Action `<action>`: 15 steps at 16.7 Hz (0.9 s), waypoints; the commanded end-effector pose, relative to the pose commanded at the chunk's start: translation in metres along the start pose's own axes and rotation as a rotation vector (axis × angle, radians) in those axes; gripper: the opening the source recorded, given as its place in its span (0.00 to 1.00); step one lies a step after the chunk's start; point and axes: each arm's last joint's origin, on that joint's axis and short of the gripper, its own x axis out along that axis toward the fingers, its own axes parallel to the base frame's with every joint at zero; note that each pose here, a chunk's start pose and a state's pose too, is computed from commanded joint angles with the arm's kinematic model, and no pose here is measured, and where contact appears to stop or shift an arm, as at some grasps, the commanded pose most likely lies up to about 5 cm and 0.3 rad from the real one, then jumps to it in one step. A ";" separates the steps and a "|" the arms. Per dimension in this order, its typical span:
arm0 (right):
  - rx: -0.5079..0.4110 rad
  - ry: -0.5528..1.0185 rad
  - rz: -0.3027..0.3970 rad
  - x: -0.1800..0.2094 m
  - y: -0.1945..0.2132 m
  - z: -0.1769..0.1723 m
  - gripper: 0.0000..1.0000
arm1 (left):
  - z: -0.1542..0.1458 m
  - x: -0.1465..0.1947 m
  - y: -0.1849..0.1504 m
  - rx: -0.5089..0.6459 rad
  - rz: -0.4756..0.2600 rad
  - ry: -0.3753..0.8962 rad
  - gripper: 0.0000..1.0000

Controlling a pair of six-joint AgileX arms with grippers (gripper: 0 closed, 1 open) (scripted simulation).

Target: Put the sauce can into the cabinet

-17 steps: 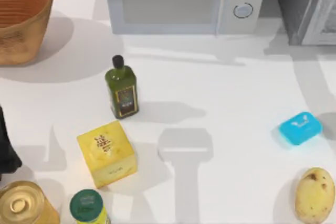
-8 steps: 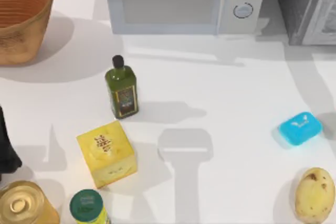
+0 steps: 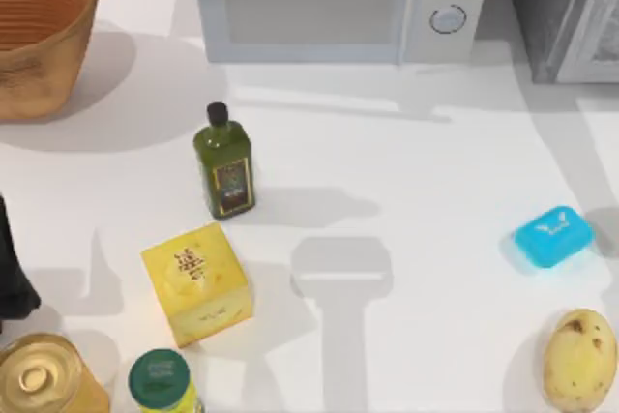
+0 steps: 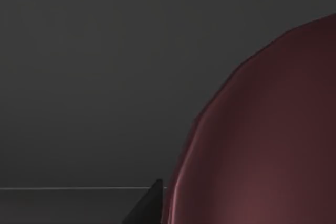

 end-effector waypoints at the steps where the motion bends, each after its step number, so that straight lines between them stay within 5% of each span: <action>1: -0.001 0.009 -0.004 0.021 0.000 -0.005 0.00 | 0.000 0.000 0.000 0.000 0.000 0.000 1.00; 5: -0.007 0.014 0.000 0.075 -0.003 -0.021 0.00 | 0.000 0.000 0.000 0.000 0.000 0.000 1.00; 11: -0.010 0.010 0.007 0.084 -0.003 -0.023 0.00 | 0.000 0.000 0.000 0.000 0.000 0.000 1.00; 15: -0.010 0.010 0.007 0.084 -0.003 -0.023 0.30 | 0.000 0.000 0.000 0.000 0.000 0.000 1.00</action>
